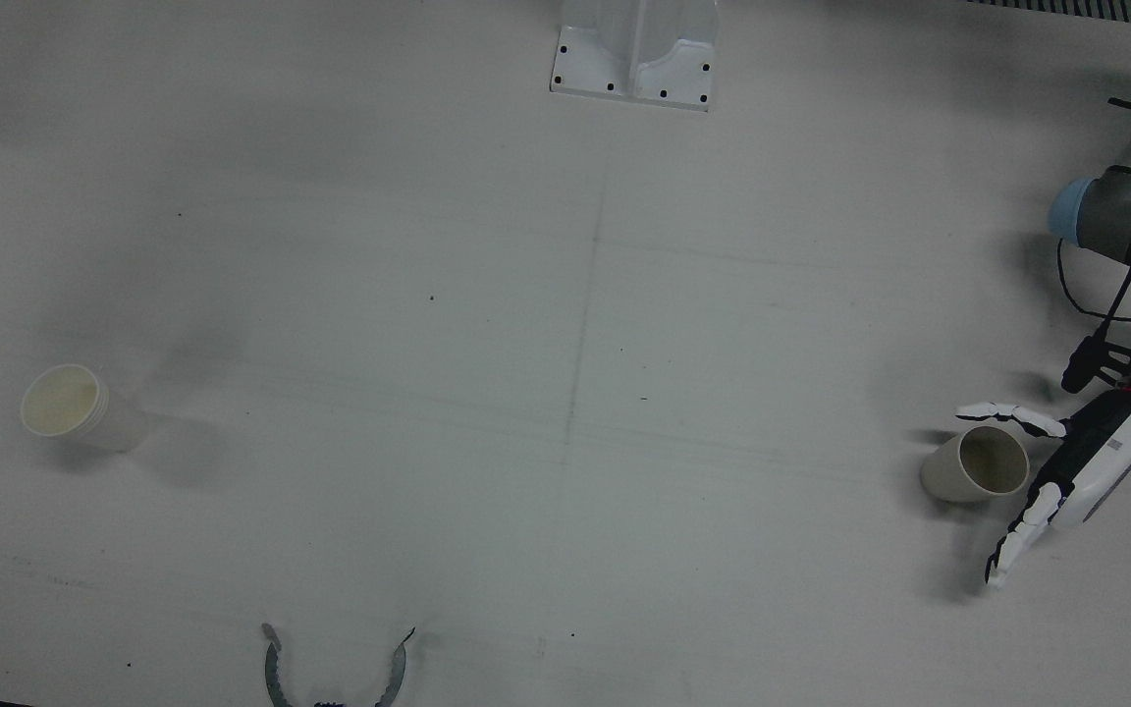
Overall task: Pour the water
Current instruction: 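Move the left hand to the beige cup and close fingers around it, then lift the beige cup off the table with the left hand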
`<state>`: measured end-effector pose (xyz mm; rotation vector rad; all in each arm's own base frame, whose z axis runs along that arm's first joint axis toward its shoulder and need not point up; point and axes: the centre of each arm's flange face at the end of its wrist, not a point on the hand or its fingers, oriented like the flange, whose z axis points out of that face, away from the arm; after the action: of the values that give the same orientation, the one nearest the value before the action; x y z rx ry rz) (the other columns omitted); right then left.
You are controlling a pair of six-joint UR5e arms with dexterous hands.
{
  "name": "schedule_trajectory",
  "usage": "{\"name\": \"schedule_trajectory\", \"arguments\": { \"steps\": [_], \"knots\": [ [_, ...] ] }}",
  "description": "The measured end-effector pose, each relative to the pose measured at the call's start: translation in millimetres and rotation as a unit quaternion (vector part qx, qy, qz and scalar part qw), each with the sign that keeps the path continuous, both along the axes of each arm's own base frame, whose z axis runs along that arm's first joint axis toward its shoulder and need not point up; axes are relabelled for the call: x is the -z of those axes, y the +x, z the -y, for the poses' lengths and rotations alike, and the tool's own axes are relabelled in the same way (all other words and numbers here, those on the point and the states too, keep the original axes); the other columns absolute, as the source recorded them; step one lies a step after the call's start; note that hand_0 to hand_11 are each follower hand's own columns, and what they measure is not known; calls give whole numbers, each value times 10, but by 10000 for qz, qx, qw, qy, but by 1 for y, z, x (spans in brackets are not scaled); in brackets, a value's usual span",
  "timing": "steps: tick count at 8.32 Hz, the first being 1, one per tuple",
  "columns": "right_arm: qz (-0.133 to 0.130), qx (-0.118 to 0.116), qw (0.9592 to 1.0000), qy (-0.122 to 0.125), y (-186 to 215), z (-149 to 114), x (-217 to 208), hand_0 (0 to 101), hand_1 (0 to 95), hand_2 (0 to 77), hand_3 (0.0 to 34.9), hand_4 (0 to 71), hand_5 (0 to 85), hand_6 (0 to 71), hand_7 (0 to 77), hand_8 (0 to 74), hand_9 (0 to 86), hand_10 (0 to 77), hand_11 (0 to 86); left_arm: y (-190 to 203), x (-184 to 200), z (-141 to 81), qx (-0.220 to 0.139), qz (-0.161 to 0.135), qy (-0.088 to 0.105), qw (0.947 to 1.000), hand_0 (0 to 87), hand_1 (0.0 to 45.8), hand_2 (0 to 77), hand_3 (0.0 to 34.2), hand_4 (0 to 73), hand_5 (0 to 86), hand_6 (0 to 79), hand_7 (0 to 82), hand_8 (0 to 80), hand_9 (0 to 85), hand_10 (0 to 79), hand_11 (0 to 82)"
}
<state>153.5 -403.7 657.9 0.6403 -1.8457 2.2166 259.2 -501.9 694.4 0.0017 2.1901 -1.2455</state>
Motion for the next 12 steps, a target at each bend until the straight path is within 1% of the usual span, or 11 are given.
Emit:
{"name": "schedule_trajectory", "arguments": {
  "steps": [1, 2, 7, 8, 9, 10, 11, 12],
  "knots": [
    [-1, 0, 10000, -3, 0, 0, 0, 462, 147, 114, 39, 5, 5, 5, 11, 5, 5, 0, 5, 2, 3, 3, 0, 0, 2, 10000, 512, 240, 191, 71, 11, 5, 0, 5, 0, 11, 0, 11],
    [-2, 0, 10000, -9, 0, -1, -1, 462, 147, 114, 39, 5, 5, 5, 11, 5, 5, 0, 5, 5, 5, 4, -3, 4, 0, 10000, 513, 224, 185, 65, 11, 5, 0, 5, 0, 11, 0, 11],
    [-2, 0, 10000, -18, 0, -1, -2, 461, 147, 114, 39, 5, 5, 5, 11, 5, 5, 0, 5, 6, 6, 6, -11, 13, -19, 10000, 512, 224, 185, 64, 11, 5, 0, 5, 0, 11, 0, 11],
    [-2, 0, 10000, -14, 0, -1, -2, 461, 147, 114, 39, 5, 5, 5, 11, 5, 5, 0, 5, 6, 6, 5, -16, 17, -24, 10000, 512, 245, 207, 48, 11, 5, 0, 5, 0, 11, 0, 11],
    [-2, 0, 10000, -14, 0, -1, -2, 461, 147, 114, 39, 5, 5, 5, 11, 5, 5, 0, 5, 6, 6, 5, -23, 22, -28, 10000, 513, 245, 207, 31, 11, 5, 0, 5, 0, 11, 0, 11],
    [-3, 0, 10000, -12, 0, -1, -1, 462, 147, 114, 39, 5, 5, 5, 11, 5, 5, 0, 5, 6, 6, 5, -32, 25, -28, 10000, 513, 240, 207, 11, 11, 27, 0, 5, 0, 11, 0, 11],
    [-2, 0, 10000, -10, 0, -1, -1, 462, 147, 114, 39, 5, 5, 5, 11, 5, 5, 0, 5, 6, 5, 4, -41, 31, -29, 10000, 513, 224, 207, 2, 11, 38, 0, 5, 0, 11, 0, 11],
    [-2, 0, 10000, -9, 0, -1, -1, 462, 147, 114, 39, 5, 5, 5, 11, 5, 5, 0, 5, 5, 5, 3, -52, 37, -34, 10000, 513, 224, 207, 2, 11, 38, 0, 5, 0, 11, 0, 16]
  ]
}}
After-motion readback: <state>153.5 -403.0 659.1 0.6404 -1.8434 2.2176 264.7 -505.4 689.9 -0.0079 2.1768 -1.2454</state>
